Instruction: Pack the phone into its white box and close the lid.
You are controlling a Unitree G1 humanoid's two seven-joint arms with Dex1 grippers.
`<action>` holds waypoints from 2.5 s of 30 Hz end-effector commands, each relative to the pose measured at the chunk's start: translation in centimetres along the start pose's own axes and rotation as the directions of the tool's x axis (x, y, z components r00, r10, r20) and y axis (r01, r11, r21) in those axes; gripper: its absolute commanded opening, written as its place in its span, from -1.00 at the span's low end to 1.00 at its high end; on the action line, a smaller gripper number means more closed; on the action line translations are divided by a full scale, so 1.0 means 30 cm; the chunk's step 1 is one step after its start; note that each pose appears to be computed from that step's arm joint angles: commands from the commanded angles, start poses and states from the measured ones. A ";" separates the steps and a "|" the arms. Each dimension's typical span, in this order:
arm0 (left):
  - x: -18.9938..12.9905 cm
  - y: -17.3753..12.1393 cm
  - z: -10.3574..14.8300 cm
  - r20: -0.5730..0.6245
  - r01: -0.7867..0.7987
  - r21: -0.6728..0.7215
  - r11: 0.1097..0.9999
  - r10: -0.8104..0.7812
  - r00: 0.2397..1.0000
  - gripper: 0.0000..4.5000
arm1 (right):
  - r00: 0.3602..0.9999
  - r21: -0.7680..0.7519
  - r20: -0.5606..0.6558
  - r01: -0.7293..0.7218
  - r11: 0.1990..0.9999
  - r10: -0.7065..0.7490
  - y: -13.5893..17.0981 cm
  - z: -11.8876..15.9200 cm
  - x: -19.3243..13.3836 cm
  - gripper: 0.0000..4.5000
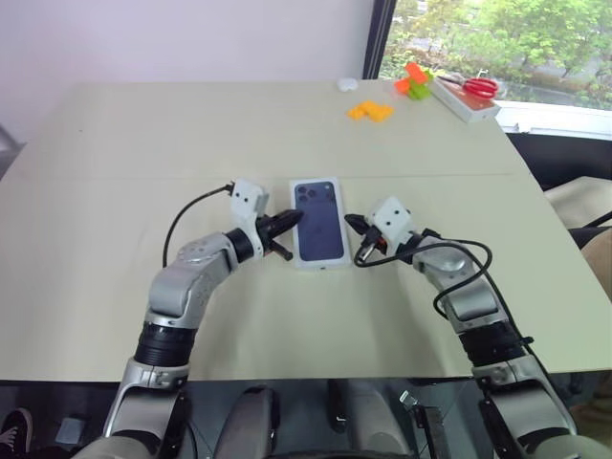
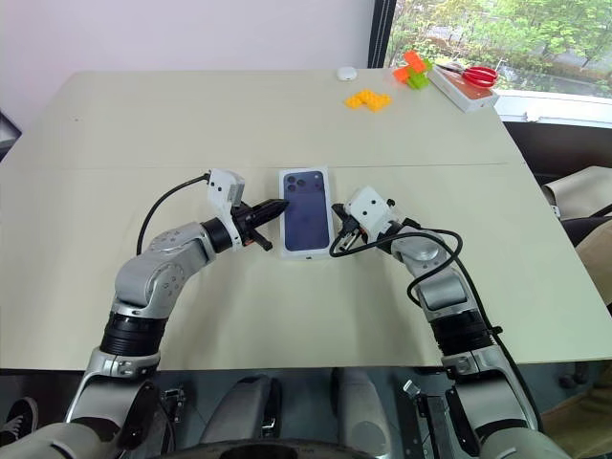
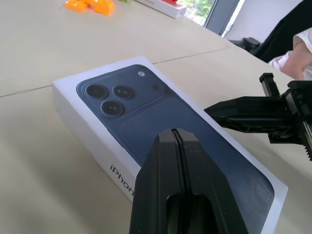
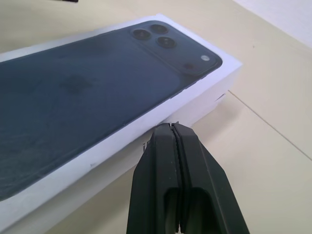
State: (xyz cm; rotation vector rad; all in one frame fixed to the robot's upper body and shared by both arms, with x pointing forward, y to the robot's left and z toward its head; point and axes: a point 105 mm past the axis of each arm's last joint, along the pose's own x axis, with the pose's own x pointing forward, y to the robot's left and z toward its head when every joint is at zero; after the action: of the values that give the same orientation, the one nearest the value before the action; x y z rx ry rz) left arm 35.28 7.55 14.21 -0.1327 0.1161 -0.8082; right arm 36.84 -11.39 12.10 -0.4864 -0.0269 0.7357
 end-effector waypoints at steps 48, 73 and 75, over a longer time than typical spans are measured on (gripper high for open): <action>0.032 0.031 0.057 0.039 -0.095 0.031 0.995 0.094 0.995 -1.00 | 0.999 -0.031 0.037 0.028 0.999 -0.027 -0.059 0.088 0.017 -0.98; -0.019 0.060 -0.114 -0.067 -0.165 0.020 0.986 0.166 0.984 -1.00 | 0.999 -0.055 -0.046 0.001 0.998 -0.003 -0.002 -0.007 -0.016 -0.98; -0.011 0.057 -0.112 -0.070 -0.161 0.025 0.987 0.162 0.984 -1.00 | 0.999 -0.052 -0.045 -0.002 0.999 0.000 0.005 -0.007 -0.015 -0.98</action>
State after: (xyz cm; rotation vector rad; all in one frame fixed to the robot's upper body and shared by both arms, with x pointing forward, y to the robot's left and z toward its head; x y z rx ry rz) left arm 35.61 9.35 9.38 -0.0959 0.2358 -0.6266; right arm 36.63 -12.51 10.51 -0.5447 0.0581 0.7167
